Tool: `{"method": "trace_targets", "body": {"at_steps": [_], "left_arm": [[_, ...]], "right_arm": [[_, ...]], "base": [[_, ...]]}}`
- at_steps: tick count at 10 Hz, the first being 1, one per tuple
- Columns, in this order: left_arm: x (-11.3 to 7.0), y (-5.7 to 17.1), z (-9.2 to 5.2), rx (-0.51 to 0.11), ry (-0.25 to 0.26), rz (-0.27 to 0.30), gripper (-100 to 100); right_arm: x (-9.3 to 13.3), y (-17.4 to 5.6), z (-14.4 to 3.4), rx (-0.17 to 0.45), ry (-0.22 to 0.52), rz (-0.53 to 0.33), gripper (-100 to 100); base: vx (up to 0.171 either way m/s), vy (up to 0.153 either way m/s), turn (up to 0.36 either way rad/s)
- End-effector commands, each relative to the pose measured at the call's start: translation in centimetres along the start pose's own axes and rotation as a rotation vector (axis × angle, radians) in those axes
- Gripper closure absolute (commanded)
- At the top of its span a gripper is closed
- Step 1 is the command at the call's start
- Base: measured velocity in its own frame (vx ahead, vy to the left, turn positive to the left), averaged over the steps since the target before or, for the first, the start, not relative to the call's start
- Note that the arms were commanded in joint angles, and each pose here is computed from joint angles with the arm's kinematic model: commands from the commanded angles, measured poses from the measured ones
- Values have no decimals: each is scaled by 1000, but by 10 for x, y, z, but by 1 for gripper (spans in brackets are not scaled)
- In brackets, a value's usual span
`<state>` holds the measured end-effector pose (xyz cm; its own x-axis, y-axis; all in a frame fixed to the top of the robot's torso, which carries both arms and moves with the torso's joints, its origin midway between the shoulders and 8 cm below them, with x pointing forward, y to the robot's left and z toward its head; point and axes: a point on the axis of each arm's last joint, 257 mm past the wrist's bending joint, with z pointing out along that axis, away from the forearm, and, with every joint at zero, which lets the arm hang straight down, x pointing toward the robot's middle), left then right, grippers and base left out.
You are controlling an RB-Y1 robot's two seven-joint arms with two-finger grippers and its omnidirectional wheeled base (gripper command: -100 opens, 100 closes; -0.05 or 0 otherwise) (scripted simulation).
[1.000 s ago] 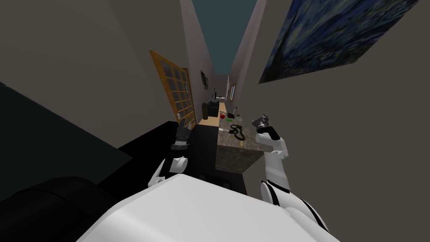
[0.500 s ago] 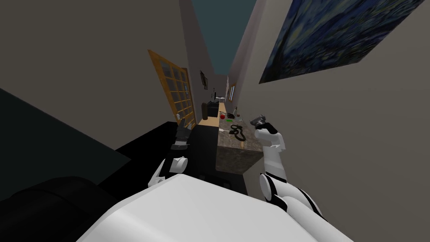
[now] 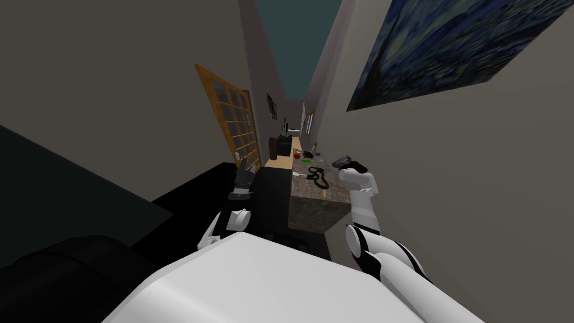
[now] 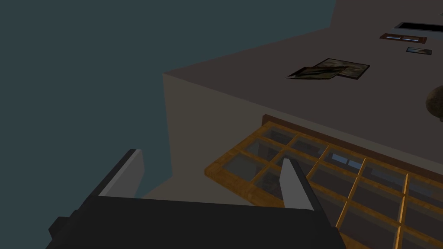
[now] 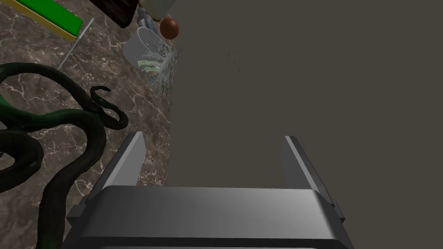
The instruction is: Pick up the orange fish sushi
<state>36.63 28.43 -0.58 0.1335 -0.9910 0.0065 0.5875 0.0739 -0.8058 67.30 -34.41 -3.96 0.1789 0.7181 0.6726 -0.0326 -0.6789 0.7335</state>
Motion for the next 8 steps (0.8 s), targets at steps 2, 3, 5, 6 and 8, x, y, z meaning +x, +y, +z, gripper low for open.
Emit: {"method": "trace_targets", "body": {"at_steps": [2,3,5,6,8], "left_arm": [[0,0,0,0,0,0,0],[0,0,0,0,0,0,0],[0,0,0,0,0,0,0],[0,0,0,0,0,0,0],[0,0,0,0,0,0,0]], "right_arm": [[-8,-14,9,65,-61,70,-100],[0,-13,15,87,-75,108,-100],[-17,-27,16,125,-126,135,-100],[-11,-29,21,152,-151,182,-100],[-25,-41,21,181,-192,197,-100]], "base": [[27,18,-28],[29,22,-38],[20,22,-7],[18,25,-41],[14,18,-8]]}}
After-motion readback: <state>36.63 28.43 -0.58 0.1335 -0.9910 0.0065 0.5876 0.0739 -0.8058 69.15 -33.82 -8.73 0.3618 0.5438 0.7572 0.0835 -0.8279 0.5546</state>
